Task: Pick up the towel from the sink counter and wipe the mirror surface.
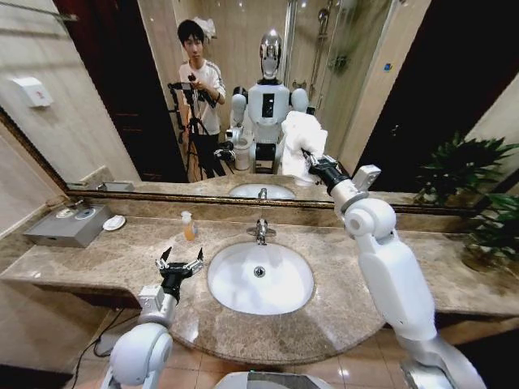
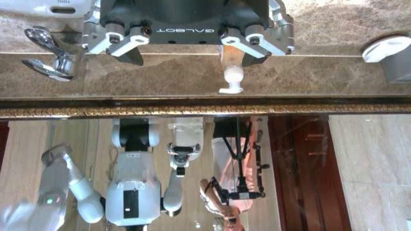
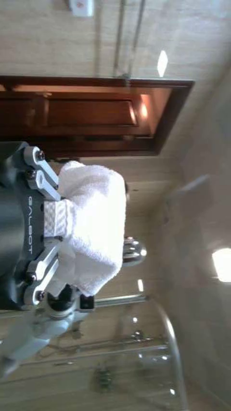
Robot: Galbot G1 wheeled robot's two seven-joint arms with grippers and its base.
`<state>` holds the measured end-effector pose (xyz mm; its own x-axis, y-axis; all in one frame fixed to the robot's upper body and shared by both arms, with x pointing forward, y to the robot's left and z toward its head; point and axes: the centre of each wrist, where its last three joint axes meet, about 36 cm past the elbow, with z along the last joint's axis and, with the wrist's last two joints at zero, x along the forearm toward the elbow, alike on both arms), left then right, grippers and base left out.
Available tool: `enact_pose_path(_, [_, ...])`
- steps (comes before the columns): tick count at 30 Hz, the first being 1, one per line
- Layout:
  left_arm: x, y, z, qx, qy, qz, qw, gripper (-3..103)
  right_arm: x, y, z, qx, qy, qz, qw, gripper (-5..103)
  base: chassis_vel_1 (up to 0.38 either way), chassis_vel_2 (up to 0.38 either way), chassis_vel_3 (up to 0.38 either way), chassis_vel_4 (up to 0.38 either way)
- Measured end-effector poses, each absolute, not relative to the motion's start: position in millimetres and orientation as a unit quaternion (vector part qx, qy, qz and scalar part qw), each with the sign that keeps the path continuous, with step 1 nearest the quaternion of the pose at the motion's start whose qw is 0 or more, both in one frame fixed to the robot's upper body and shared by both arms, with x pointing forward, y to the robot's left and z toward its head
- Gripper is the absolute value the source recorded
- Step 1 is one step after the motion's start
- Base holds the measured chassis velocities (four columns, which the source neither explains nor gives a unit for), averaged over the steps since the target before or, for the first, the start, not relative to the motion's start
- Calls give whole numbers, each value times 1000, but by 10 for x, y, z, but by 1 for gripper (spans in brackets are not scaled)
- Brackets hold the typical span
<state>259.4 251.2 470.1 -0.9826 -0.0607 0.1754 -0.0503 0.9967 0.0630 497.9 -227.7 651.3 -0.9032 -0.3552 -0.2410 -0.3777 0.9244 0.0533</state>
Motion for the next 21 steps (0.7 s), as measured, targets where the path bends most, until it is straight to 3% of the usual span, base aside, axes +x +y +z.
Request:
enact_pose_path(10, [2594,2512,4701,28,-995,-29,89,100,5072,-2352,7272,-186,966,45,176,13,0,0,0,0])
enact_pose_path(21, [2593,2512,4701,28,-995,-29,89,100,5121,-2181,6286,-189,977,46,83,13,0,0,0,0])
